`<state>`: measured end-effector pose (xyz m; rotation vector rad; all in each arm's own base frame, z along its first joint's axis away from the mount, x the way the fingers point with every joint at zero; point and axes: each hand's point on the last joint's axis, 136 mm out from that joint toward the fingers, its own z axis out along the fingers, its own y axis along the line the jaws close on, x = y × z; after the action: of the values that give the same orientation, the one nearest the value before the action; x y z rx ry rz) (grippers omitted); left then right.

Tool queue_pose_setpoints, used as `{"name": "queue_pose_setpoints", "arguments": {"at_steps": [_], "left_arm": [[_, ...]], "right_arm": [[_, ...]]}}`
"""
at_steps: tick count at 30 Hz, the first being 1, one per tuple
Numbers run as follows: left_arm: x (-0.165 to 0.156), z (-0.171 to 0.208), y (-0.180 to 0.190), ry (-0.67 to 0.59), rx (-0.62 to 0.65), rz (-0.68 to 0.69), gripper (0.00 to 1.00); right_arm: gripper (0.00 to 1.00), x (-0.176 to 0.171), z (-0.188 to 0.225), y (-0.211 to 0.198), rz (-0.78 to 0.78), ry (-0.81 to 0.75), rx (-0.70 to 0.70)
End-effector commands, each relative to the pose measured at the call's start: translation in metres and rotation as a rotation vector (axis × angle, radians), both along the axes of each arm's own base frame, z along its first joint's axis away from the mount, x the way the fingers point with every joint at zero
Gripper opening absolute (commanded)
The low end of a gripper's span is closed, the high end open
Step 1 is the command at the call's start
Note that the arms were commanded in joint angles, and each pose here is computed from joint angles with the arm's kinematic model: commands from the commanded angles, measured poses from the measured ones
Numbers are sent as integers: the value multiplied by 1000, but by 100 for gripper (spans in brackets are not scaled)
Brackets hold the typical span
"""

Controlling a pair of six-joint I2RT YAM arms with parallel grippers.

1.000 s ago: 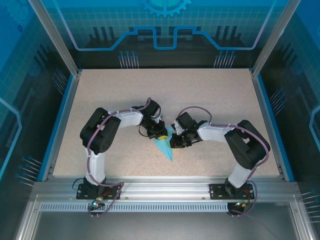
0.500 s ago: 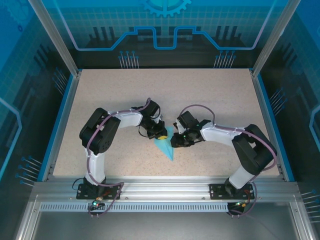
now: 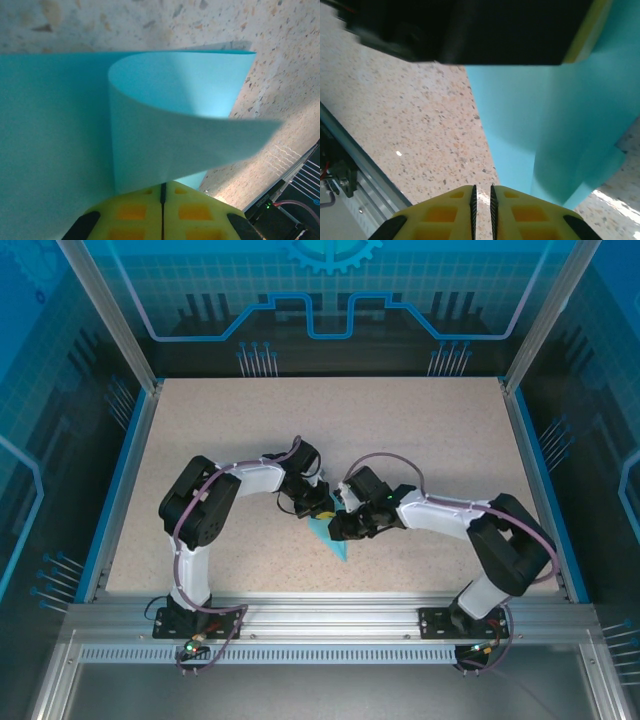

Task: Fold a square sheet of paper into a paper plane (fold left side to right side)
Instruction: Fourth fold the wing at the center of the table.

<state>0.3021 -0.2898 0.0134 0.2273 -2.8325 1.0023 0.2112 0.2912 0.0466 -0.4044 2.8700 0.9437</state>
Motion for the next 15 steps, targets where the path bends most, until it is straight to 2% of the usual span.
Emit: {"name": "queue_pose_setpoints", "arguments": {"at_steps": [1, 10, 15], "left_arm": [[-23, -31, 23, 72, 124, -4, 8], [-23, -30, 23, 71, 127, -8, 8], [-23, -31, 23, 72, 132, -9, 8]], "right_arm": [[17, -7, -8, 8, 21, 50, -8], [17, -23, -34, -6, 47, 105, -121], [17, -22, -33, -5, 66, 98, -155]]}}
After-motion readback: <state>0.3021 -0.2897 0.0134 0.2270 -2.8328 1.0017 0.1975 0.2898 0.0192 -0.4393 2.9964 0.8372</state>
